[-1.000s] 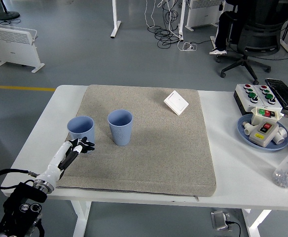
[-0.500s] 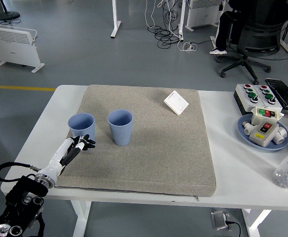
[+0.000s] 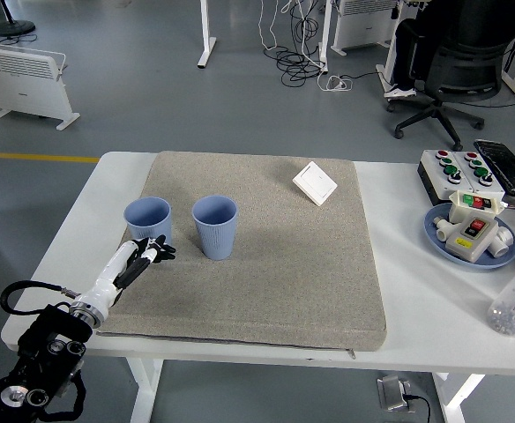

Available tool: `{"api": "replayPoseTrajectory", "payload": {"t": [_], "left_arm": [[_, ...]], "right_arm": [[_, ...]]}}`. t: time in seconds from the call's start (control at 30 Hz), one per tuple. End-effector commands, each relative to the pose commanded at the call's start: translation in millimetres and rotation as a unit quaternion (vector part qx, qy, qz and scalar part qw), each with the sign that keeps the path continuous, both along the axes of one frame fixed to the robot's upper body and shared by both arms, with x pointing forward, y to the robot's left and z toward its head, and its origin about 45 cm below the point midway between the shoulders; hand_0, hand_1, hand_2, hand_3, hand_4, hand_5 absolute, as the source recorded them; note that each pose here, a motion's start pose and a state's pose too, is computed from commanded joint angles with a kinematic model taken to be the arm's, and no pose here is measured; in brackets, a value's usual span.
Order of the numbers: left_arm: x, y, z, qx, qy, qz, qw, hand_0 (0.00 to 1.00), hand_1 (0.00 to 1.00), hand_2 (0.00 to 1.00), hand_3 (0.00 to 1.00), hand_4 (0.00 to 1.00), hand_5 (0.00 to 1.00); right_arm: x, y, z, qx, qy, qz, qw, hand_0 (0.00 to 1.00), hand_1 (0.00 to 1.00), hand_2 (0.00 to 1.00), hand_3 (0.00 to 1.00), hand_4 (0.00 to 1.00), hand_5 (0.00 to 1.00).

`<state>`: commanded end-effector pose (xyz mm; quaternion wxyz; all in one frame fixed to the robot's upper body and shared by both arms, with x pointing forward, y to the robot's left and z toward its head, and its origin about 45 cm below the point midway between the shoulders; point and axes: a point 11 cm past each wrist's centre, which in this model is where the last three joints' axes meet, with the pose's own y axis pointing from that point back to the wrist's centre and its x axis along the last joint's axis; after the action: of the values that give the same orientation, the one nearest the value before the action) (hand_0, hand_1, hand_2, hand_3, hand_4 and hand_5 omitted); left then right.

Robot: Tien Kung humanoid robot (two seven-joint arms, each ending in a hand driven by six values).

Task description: Push cup pick cup insert cup

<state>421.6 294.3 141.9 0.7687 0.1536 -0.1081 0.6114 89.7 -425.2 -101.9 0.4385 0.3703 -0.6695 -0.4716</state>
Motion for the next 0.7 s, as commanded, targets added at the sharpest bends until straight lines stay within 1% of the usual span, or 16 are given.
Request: {"api": "replayPoseTrajectory", "payload": {"t": [0.47, 0.7], "left_arm": [[15.2, -3.4, 5.8, 0.004, -0.003, 0.000, 1.000, 0.775, 0.662, 0.577, 0.551, 0.594, 0.998], [21.4, -2.6, 4.5, 0.003, 0.004, 0.007, 1.000, 0.776, 0.661, 0.577, 0.550, 0.594, 0.998]], "right_arm": [[-0.6, -0.1, -0.1, -0.001, 0.002, 0.004, 1.000, 0.758, 0.654, 0.683, 0.562, 0.093, 0.473], [-1.7, 0.2, -0.4, 0.000, 0.004, 0.005, 1.000, 0.759, 0.654, 0.683, 0.562, 0.094, 0.473]]}}
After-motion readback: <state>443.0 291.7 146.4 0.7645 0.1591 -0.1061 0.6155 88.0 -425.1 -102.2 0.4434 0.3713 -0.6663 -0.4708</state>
